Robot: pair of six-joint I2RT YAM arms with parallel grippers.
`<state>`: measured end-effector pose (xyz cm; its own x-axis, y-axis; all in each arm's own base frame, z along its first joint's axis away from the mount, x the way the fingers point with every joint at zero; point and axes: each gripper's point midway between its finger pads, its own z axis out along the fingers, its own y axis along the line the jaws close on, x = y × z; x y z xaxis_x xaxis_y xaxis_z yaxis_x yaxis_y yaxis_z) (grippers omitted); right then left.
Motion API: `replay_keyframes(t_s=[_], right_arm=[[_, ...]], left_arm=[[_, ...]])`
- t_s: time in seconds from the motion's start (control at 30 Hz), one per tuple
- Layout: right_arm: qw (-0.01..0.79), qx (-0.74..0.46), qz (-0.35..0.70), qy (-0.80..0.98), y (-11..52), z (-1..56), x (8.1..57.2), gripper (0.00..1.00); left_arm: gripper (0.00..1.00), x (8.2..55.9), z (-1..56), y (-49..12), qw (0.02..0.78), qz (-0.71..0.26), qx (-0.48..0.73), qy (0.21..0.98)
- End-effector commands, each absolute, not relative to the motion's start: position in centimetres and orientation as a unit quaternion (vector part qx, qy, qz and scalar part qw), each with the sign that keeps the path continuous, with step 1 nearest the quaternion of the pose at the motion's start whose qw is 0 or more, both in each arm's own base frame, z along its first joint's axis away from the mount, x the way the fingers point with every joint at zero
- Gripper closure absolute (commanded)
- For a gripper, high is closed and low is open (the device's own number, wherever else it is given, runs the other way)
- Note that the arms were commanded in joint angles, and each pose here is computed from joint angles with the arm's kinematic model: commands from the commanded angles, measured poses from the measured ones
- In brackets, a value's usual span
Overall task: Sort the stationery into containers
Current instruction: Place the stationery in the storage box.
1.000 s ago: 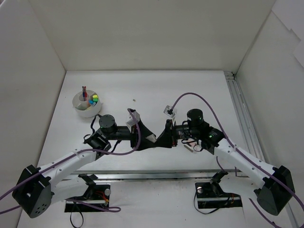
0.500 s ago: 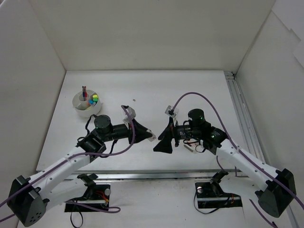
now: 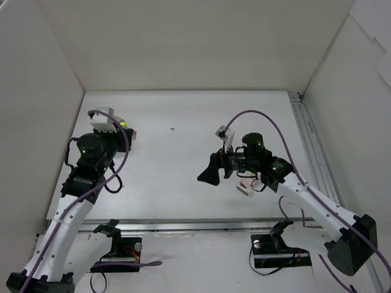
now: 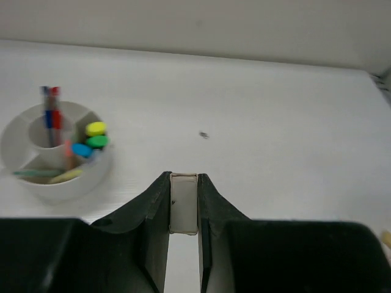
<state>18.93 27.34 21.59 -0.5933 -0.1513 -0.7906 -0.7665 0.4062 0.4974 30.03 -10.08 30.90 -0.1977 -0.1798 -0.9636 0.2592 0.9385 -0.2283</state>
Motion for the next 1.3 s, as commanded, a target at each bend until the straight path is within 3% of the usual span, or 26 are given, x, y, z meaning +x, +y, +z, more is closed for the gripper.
replay_keyframes(t_s=[0.0, 0.27, 0.57, 0.77, 1.0, 1.27], right_arm=[[0.376, -0.284, 0.442, 0.763, 27.3, 23.4, 22.3, 0.02], [0.375, -0.266, 0.434, 0.774, 26.5, 23.3, 25.6, 0.02], [0.348, -0.239, 0.438, 0.794, 25.5, 21.3, 27.2, 0.02], [0.336, -0.226, 0.441, 0.801, 25.2, 20.7, 28.2, 0.02], [0.324, -0.223, 0.451, 0.802, 25.0, 20.3, 27.8, 0.02], [0.327, -0.220, 0.443, 0.805, 24.5, 19.9, 28.2, 0.02]], left_arm=[[1.00, 32.8, 32.1, -4.2, 0.640, -0.080, -0.064, 0.762], [1.00, 39.9, 33.2, 4.7, 0.646, 0.010, -0.106, 0.756], [1.00, 46.9, 30.2, 10.1, 0.625, 0.052, -0.055, 0.777], [1.00, 50.7, 27.1, 12.7, 0.609, 0.022, -0.060, 0.790], [1.00, 54.2, 23.9, 12.0, 0.620, -0.088, -0.029, 0.779], [1.00, 55.4, 22.0, 12.6, 0.611, -0.084, -0.033, 0.786]])
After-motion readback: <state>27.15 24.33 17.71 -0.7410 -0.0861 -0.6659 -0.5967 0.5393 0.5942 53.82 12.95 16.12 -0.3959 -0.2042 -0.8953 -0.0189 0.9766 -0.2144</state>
